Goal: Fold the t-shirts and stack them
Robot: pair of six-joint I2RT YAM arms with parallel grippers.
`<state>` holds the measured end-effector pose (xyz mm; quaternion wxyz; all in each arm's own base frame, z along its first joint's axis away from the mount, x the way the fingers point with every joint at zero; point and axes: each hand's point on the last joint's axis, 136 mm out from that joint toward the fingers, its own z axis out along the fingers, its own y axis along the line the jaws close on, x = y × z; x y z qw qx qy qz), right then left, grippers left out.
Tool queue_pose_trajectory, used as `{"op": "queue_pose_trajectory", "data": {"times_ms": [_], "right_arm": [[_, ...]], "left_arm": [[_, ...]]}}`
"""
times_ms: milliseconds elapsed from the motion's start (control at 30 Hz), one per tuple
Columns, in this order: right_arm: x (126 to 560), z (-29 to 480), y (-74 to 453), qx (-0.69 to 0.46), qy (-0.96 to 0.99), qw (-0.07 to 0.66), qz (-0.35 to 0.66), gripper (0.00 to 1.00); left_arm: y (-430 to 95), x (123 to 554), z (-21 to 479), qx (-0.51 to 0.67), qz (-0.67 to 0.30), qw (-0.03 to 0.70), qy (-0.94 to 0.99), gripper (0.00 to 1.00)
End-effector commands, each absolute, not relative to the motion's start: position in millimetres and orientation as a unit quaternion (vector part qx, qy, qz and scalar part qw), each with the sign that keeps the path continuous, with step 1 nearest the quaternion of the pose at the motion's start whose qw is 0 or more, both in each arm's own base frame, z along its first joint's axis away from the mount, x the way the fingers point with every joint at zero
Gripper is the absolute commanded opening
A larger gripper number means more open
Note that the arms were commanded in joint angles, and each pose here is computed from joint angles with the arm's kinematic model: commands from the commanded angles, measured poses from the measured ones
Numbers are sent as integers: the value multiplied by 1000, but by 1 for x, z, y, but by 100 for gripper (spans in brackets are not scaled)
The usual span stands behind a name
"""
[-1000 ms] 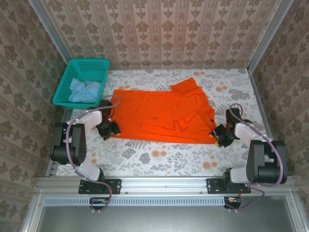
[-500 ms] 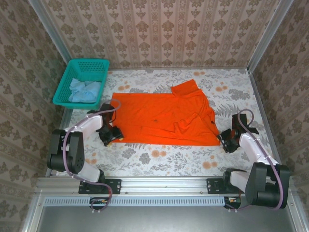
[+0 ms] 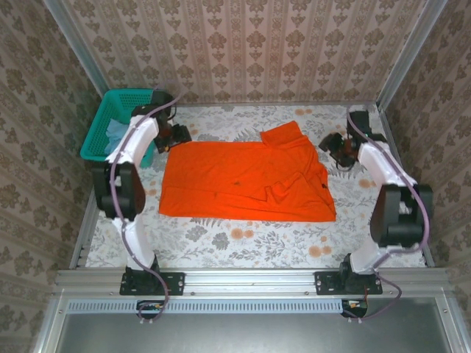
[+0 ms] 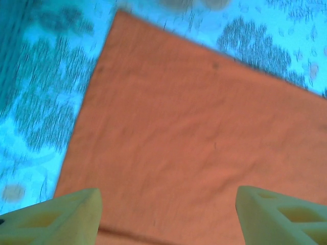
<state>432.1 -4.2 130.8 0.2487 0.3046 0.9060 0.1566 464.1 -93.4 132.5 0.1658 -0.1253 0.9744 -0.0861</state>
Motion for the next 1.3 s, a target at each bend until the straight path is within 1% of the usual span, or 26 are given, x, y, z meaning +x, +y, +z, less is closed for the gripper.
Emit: {"op": "queue_pose_trajectory", "data": {"times_ms": [0,67,133,233,367,400,500,600,733,967,1067,1133,1267], "right_arm": [[485,133,11,224,921,275,158,61],[513,126,17,208,923,279,165,60],[538,121,20,199,923,281,170,58],[577,110,27,185,922,290,178,55],[619,94,45,157,923,298,186,50],[622,84,48,155,928,285,182,50],[641,76,57,138,932,287,174,49],[651,65,60,132,937,280,159,46],[654,52,65,126,942,274,149,46],[639,26,69,129,954,234,133,42],[636,23,69,131,957,227,125,42],[635,23,69,132,957,224,124,39],[631,23,69,132,959,218,123,28]], "left_arm": [[-92,487,112,-92,-52,150,983,69],[-91,509,105,-86,-40,159,983,69],[-84,525,98,-87,-10,161,983,69],[-74,547,87,-96,10,170,981,69],[-64,563,67,-116,13,165,979,70],[-64,565,61,-121,10,163,979,70],[-60,566,47,-135,1,154,979,70],[-60,566,37,-137,-2,146,980,70],[-60,562,24,-144,-7,132,981,70],[-62,561,12,-149,-25,120,981,68],[-68,560,5,-145,-38,114,982,66],[-69,560,4,-143,-39,113,982,64],[-75,559,-1,-140,-50,108,983,57]]}}
